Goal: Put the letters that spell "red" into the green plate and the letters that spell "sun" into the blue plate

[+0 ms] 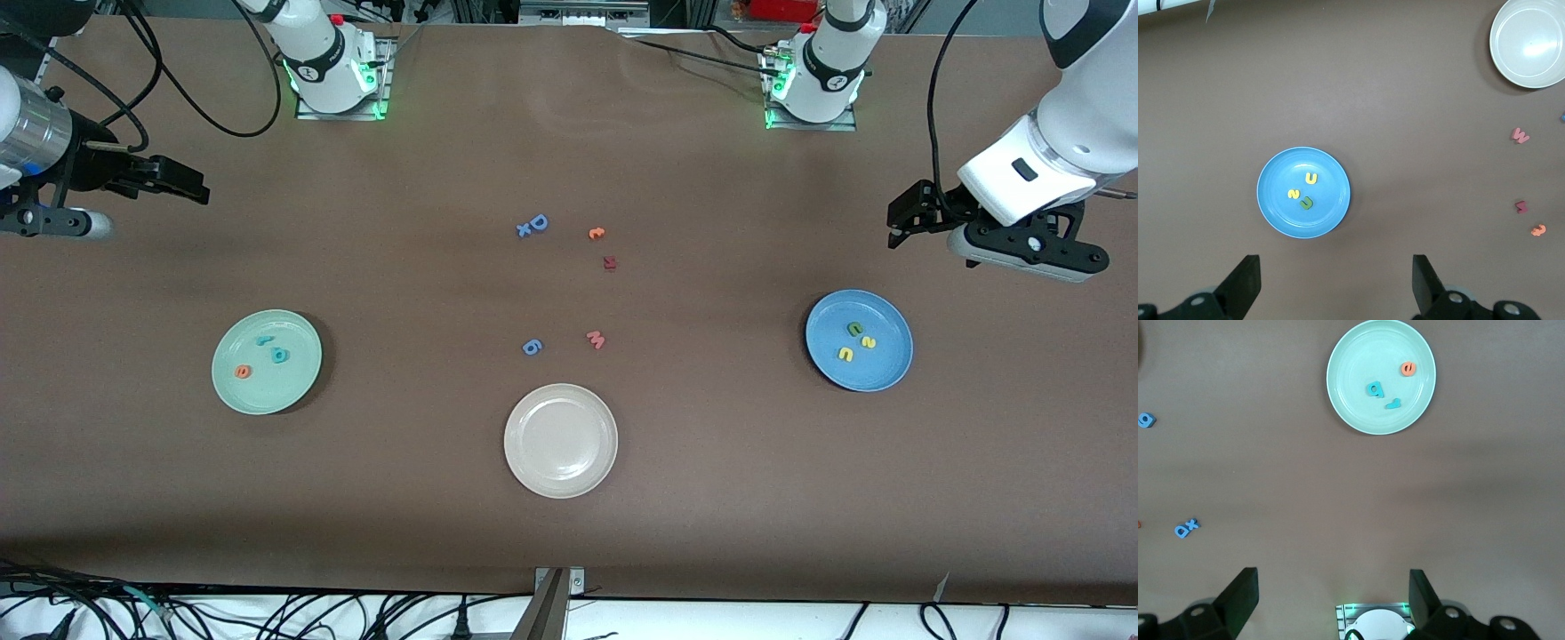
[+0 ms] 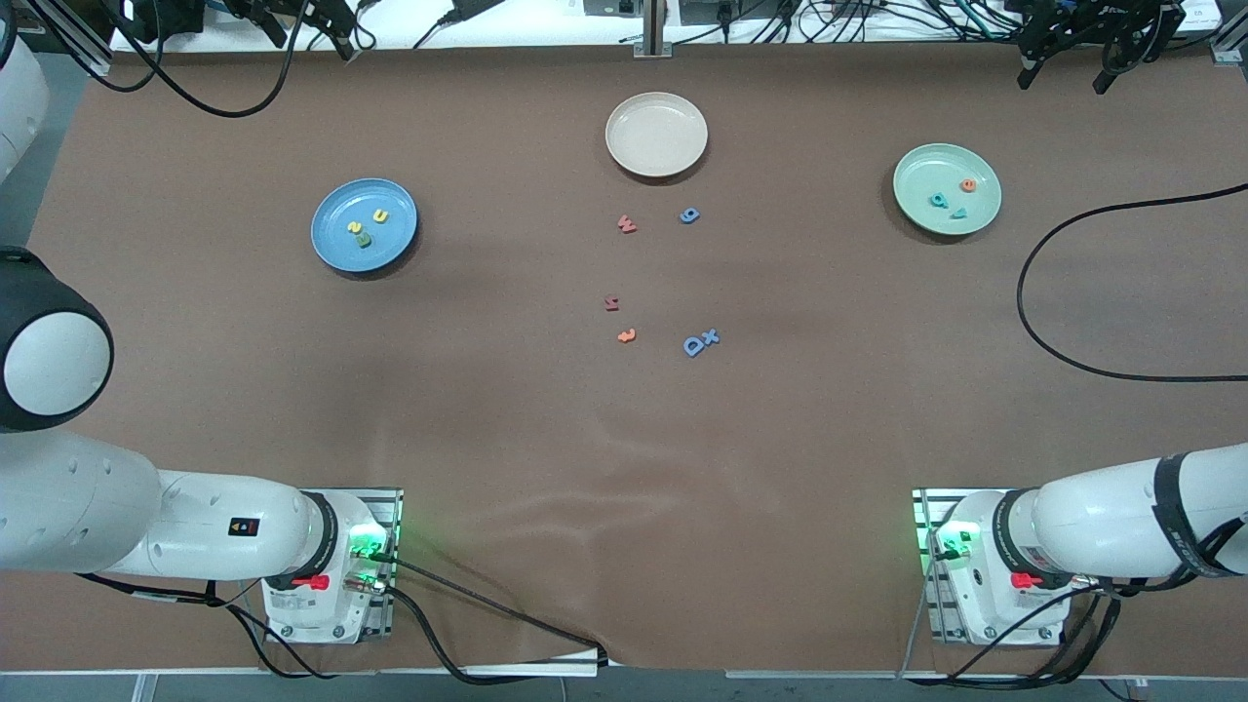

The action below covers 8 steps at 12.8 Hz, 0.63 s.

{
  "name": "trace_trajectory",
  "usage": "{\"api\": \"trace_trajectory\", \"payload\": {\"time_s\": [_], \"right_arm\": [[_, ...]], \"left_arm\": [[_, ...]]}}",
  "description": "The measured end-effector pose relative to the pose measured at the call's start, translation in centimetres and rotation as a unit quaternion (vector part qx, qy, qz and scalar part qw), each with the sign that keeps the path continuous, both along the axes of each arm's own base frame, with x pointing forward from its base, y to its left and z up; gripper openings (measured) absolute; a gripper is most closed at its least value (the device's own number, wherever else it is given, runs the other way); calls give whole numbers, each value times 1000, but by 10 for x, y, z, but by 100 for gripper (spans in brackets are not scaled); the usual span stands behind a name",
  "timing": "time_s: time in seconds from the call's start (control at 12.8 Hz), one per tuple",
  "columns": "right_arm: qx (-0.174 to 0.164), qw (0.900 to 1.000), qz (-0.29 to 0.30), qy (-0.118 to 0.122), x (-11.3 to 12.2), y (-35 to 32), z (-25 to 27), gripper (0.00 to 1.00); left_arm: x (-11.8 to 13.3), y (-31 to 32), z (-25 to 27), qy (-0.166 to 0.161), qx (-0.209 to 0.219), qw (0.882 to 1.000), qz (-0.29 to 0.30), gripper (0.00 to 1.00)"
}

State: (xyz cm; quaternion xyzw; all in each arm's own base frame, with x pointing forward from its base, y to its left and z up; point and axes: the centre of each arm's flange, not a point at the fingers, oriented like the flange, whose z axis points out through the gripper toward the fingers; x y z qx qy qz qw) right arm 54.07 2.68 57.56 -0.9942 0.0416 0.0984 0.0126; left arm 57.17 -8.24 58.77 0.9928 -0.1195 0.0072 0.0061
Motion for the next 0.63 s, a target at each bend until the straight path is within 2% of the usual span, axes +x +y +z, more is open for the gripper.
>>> {"api": "trace_trajectory", "payload": {"time_s": [0.63], "right_arm": [[-5,1000,1,-6,11,0,1,100]], "left_arm": [[5,-2,-7,0,-1,1000,0,100]]}}
